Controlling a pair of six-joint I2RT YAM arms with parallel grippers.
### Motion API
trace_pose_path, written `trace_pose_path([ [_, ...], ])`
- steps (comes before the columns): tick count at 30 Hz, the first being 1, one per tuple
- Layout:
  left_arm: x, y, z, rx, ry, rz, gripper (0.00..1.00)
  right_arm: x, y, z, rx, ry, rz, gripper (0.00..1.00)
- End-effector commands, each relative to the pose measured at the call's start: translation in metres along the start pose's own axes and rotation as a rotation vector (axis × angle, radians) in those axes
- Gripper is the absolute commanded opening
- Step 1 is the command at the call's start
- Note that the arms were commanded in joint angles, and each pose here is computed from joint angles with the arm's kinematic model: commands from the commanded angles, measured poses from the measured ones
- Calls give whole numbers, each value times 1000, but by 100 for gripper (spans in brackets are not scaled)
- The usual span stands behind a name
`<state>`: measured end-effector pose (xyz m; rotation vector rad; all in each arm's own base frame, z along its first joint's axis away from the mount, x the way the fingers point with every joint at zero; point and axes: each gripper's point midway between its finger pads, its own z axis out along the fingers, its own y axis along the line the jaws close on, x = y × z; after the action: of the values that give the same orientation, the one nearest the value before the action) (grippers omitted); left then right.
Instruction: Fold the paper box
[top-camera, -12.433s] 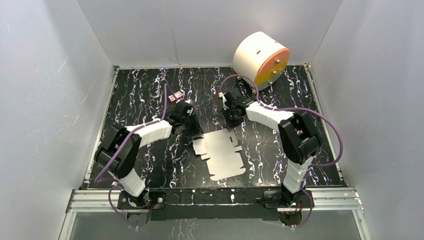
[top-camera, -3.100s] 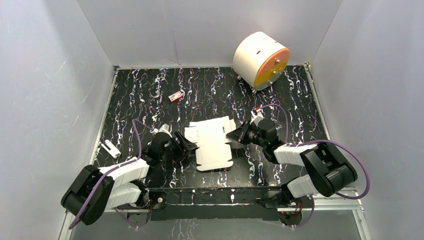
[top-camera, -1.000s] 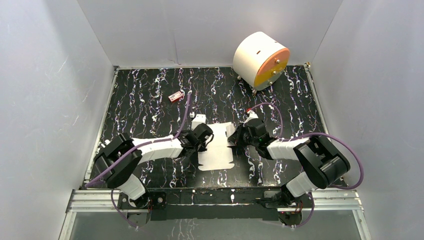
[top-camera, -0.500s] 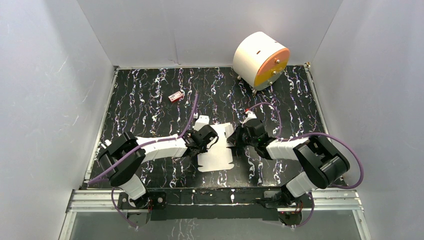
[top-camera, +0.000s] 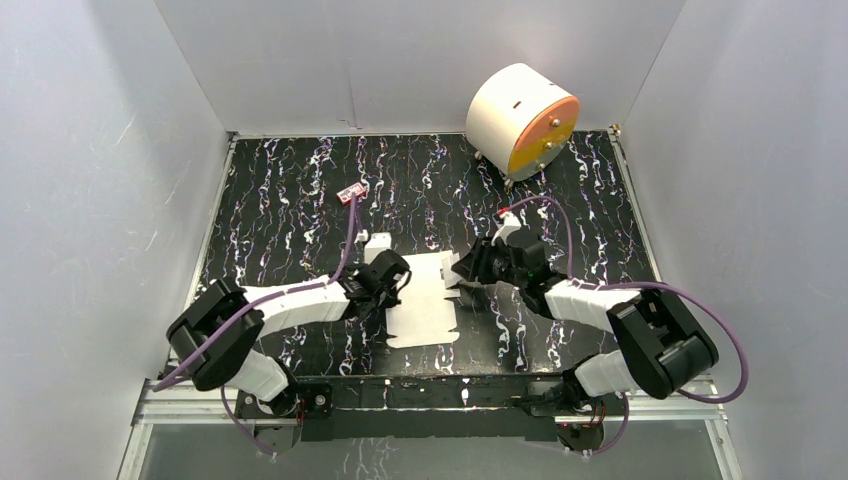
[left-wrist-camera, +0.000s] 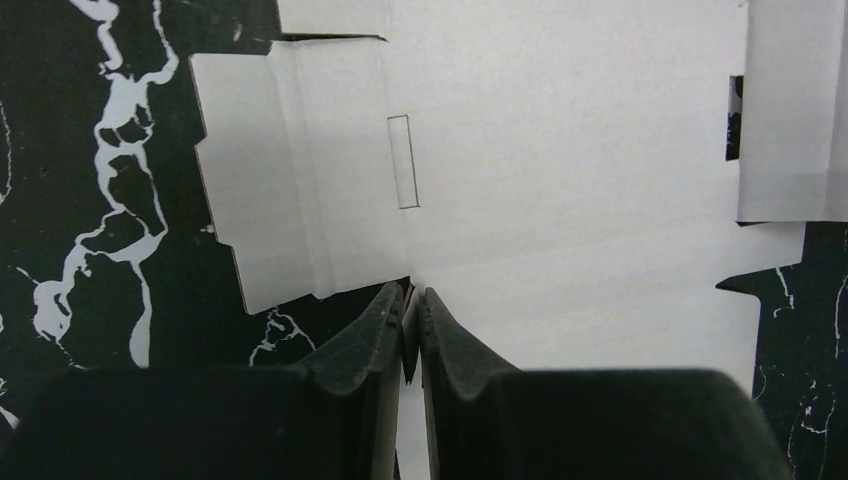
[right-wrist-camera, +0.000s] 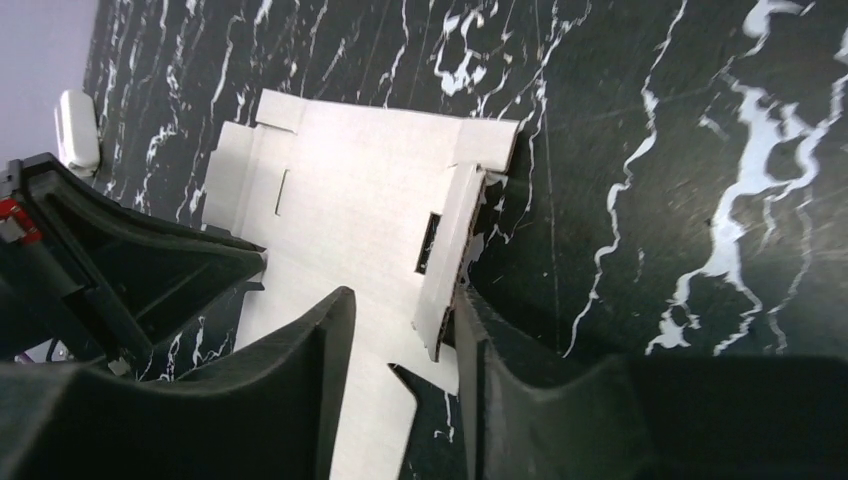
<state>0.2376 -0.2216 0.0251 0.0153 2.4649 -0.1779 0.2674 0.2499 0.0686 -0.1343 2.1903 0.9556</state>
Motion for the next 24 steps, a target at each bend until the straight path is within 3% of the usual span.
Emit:
trace_pose_path([
  [1,-9,1,-8,75,-4,-119,9,-16,9,-12,-70,-51,-16,55],
  [5,-9,2,-9,132,17,-200,10,-9,6,-18,-77,-32,3,66],
  [9,-12,6,-14,143,21,-229,26,-2,5,-22,-86,-26,16,71],
  [18,-52,36,-40,133,-58,-252,45,8,7,-25,-120,-1,14,74],
  [24,-69,52,-38,147,-19,-282,54,9,10,-26,-144,-5,10,74],
])
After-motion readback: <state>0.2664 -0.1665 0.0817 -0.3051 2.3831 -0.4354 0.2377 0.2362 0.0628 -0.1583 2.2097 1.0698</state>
